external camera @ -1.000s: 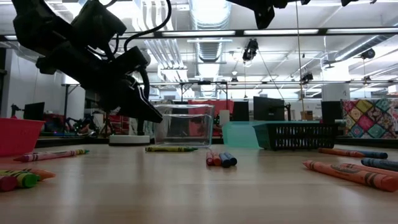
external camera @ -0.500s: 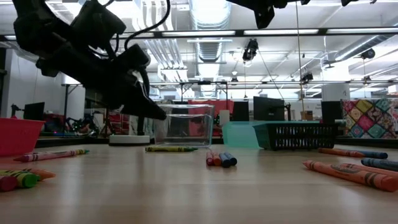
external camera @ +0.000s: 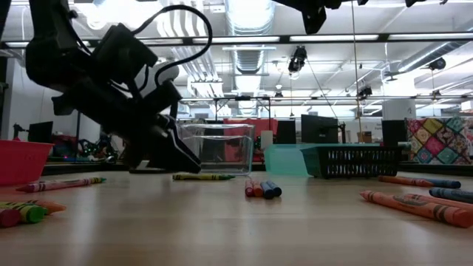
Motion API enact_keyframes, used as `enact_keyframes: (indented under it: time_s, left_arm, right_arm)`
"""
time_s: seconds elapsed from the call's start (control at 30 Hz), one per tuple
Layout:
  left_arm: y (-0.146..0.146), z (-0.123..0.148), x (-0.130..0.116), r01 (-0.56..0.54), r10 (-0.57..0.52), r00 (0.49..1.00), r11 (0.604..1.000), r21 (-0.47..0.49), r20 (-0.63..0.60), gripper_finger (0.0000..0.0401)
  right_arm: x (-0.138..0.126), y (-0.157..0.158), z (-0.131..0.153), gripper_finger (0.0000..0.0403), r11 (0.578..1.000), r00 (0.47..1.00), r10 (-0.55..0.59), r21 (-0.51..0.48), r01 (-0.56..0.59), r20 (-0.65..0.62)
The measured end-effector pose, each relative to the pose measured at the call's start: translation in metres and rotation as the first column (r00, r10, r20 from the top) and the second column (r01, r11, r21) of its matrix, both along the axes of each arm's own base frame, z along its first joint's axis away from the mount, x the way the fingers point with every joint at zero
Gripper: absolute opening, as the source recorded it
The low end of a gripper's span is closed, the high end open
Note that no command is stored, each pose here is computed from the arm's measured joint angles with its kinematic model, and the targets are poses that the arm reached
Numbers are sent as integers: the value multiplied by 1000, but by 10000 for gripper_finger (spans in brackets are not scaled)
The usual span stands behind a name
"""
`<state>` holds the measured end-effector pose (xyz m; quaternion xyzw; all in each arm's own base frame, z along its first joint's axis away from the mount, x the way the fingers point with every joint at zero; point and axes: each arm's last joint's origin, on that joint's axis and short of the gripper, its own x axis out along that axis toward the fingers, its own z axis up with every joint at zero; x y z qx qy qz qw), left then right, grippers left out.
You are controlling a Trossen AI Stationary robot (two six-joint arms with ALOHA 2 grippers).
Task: Sort crayons
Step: Put the green crayon into the orange bin
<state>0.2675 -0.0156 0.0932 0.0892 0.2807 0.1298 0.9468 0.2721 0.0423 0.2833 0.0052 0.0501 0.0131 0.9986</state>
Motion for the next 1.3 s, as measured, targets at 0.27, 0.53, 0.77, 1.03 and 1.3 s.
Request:
enact_keyframes:
  time_s: [0.27,0.53,0.77,1.03,1.3]
  left_arm:
    - [0,-13,1,-8,8,1000,1000,3,-30,191]
    - [1,-13,1,-10,10,1000,1000,1,-19,191]
    - [1,-14,0,-9,9,1000,1000,0,-25,191]
    - [3,-17,-3,-13,13,999,1000,-9,-35,191]
    - [3,-18,-4,-29,27,999,998,-50,-30,191]
  right_arm:
    - [0,0,0,63,1000,1000,-2,20,2,-1]
    - [0,0,0,63,1000,1000,-3,22,3,-1]
    - [0,0,-1,63,1000,1000,-3,24,3,-6]
    - [0,0,-1,63,1000,1000,-3,22,3,-10]
    - [0,0,-3,63,1000,999,-2,16,3,-35]
